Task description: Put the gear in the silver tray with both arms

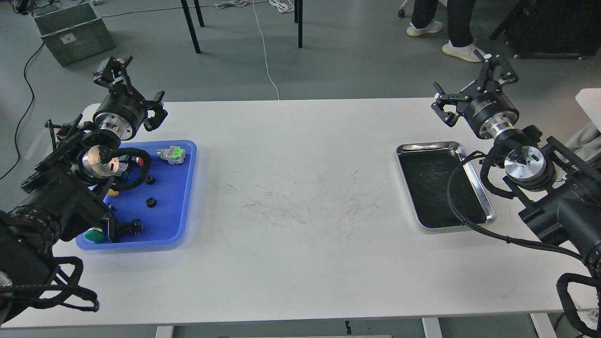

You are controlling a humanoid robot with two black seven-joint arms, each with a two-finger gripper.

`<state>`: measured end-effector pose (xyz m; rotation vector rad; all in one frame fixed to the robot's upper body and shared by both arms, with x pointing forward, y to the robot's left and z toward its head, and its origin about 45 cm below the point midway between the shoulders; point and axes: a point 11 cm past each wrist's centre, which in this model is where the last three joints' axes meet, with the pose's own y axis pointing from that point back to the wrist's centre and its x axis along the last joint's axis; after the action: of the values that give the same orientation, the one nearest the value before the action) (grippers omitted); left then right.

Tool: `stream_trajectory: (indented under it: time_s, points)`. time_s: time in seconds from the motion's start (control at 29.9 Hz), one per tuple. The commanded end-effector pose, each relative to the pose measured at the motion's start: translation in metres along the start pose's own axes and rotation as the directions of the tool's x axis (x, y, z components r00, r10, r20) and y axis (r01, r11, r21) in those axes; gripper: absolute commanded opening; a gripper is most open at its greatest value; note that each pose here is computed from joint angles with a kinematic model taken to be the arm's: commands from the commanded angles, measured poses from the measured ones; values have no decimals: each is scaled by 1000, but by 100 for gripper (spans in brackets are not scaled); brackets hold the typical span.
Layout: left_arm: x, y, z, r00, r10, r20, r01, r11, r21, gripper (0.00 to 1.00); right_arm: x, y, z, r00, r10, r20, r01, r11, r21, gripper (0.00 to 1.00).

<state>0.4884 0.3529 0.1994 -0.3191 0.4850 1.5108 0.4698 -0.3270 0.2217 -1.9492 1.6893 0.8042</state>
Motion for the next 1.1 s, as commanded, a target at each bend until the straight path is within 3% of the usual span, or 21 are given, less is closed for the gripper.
stream_trajectory:
  time_s: [0.0,0.33,0.57,0.67,0.84,1.07]
  points:
    - [1,0,4,998,-12,69,11,1000,23,100,1,0,1,1000,3,-3,-3,1000,-5,99]
    - [5,2,13,992,-41,116,38,999,32,100,0,1,4,1000,0,-6,0,1000,-13,99]
    - [12,8,29,942,-141,305,109,987,119,100,-1,0,0,1000,-4,-7,4,1000,-6,99]
    - [13,16,56,890,-200,411,154,978,142,99,4,2,-1,1000,6,-13,-6,1000,-4,99]
    - [-5,41,94,778,-335,531,267,942,203,99,8,4,-2,1000,16,-11,-16,1000,-1,99]
    - [-4,106,83,561,-529,637,286,846,450,99,7,4,-3,1000,14,-3,-14,1000,6,99]
